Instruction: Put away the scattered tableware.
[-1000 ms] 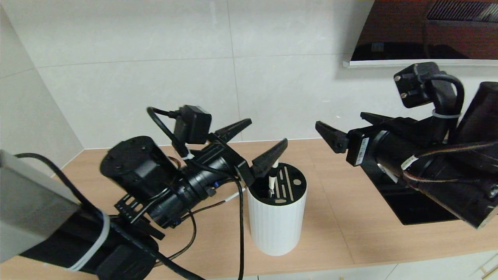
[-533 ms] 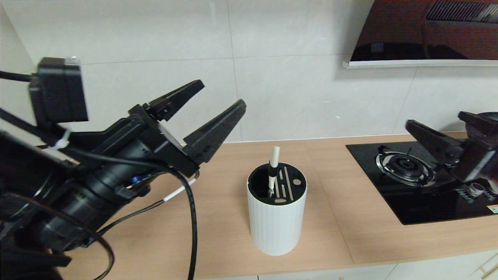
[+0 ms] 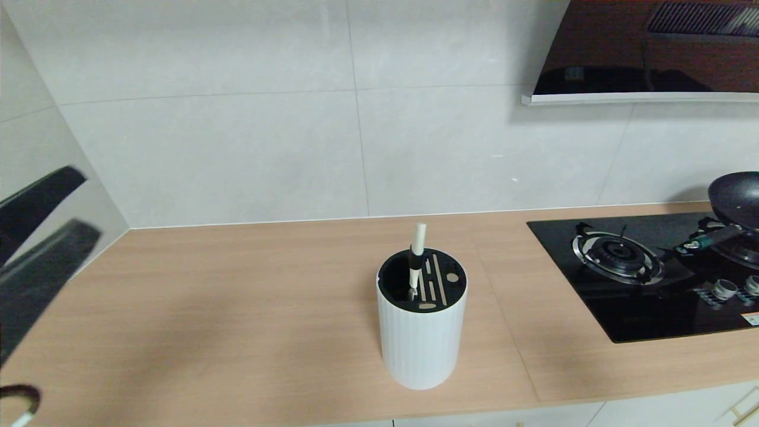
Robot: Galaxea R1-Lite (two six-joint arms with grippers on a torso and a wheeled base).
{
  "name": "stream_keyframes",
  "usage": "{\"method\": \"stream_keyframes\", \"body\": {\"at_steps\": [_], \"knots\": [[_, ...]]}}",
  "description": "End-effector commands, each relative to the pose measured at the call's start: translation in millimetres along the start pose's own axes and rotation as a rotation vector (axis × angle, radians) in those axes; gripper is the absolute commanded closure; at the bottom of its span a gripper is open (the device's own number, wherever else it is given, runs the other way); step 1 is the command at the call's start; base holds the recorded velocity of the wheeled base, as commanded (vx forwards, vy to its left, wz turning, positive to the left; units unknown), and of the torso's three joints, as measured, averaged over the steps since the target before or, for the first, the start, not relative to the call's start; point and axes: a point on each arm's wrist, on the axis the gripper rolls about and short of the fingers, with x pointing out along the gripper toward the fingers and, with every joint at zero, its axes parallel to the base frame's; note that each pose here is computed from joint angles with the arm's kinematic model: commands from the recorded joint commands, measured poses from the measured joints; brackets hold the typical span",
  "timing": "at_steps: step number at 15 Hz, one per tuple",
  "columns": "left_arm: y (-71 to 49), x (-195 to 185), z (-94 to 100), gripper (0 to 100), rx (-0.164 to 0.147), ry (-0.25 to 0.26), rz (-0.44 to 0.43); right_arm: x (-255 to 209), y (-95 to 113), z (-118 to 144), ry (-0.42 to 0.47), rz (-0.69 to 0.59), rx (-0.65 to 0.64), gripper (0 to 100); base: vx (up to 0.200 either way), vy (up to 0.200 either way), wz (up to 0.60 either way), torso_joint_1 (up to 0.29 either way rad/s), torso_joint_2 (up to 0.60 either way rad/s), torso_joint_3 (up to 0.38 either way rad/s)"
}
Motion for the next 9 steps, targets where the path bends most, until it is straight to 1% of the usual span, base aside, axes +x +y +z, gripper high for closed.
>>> {"method": "stream_keyframes", "body": {"at_steps": [1,2,3,4,5,6,7,8,9], "knots": [[-35.4,-105.8,16.5,0,0.035,-0.050,0.060,-72.2,-18.6,-17.7,-0.089,-0.126,-0.002,0,0.000,0.000,0.00,0.000,0.00,0.000],[-43.4,-119.9,10.2,0,0.045,-0.018,0.059,-79.7,-19.9,-20.3,-0.087,-0.131,-0.004,0,0.000,0.000,0.00,0.000,0.00,0.000],[-46.5,-125.1,7.0,0,0.047,-0.004,0.052,-80.3,-20.0,-21.2,-0.081,-0.139,-0.005,0,0.000,0.000,0.00,0.000,0.00,0.000],[-52.6,-134.8,-0.7,0,0.061,0.018,0.075,-80.1,-19.5,-22.0,-0.078,-0.149,-0.006,0,0.000,0.000,0.00,0.000,0.00,0.000],[-53.5,-138.5,-9.7,0,0.081,0.021,0.119,-80.6,-17.2,-21.8,-0.074,-0.170,-0.018,0,0.000,0.000,0.00,0.000,0.00,0.000],[-50.9,-137.9,-19.6,0,0.131,0.002,0.198,-80.6,-13.6,-24.5,-0.065,-0.178,-0.036,0,0.000,0.000,0.00,0.000,0.00,0.000],[-52.6,-140.2,-24.1,0,0.163,-0.026,0.230,-80.5,-11.3,-28.6,-0.058,-0.175,-0.044,0,0.000,0.000,0.00,0.000,0.00,0.000],[-53.7,-148.3,-41.1,0,0.193,-0.019,0.262,-86.3,-6.7,-43.3,-0.066,-0.181,-0.059,0,0.000,0.000,0.00,0.000,0.00,0.000],[-48.0,-150.0,-55.1,0,0.219,0.016,0.296,-86.7,-4.8,-58.9,-0.049,-0.147,-0.066,0,0.000,0.000,0.00,0.000,0.00,0.000]]}}
